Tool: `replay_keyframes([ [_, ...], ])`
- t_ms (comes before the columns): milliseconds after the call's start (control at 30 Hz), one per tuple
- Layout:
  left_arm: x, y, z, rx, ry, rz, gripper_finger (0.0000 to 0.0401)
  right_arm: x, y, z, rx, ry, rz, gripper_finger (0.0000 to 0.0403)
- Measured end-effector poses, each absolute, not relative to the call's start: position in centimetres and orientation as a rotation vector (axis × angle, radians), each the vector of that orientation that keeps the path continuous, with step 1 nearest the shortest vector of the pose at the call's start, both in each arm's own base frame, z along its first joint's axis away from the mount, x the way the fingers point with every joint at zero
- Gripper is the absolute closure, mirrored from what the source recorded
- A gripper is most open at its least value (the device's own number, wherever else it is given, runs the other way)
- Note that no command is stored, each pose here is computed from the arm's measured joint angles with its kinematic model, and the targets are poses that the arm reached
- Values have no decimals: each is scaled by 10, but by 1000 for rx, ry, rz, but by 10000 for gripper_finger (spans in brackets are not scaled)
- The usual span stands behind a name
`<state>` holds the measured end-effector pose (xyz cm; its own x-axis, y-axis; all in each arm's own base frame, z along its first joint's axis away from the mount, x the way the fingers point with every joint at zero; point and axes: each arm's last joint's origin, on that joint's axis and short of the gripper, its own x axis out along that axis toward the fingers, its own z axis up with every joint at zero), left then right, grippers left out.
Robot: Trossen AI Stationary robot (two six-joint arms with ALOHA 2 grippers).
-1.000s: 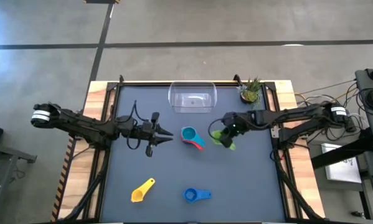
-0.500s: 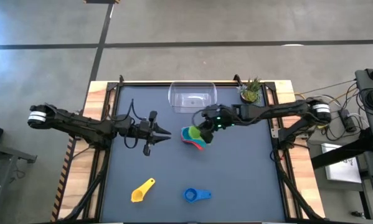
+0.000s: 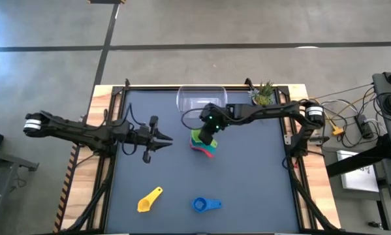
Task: Nest measuring cups in basket
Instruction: Stack the green measuring cup on top of the blue measuring cup, then stack the dark blue measuring cup on top of the green measuring cup
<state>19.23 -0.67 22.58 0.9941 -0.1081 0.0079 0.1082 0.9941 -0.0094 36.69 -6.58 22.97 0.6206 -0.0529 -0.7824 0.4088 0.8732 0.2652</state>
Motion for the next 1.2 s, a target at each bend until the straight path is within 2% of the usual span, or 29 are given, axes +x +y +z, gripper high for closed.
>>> replay_keyframes([
  [233, 191, -7, 225, -9, -8, -108, 340, 367, -71, 226, 495, 879, -248, 366],
  [600, 194, -5, 222, -6, 10, -78, 339, 363, -69, 227, 507, 909, -255, 280],
  [733, 194, -5, 222, -6, 10, -78, 339, 358, -59, 230, 443, 961, -203, 255],
  [1000, 194, -5, 222, -5, 10, -78, 339, 353, 19, 243, 256, 967, -9, 246],
  [1200, 194, -5, 222, -2, 10, -77, 339, 341, 90, 238, 164, 990, 104, 249],
])
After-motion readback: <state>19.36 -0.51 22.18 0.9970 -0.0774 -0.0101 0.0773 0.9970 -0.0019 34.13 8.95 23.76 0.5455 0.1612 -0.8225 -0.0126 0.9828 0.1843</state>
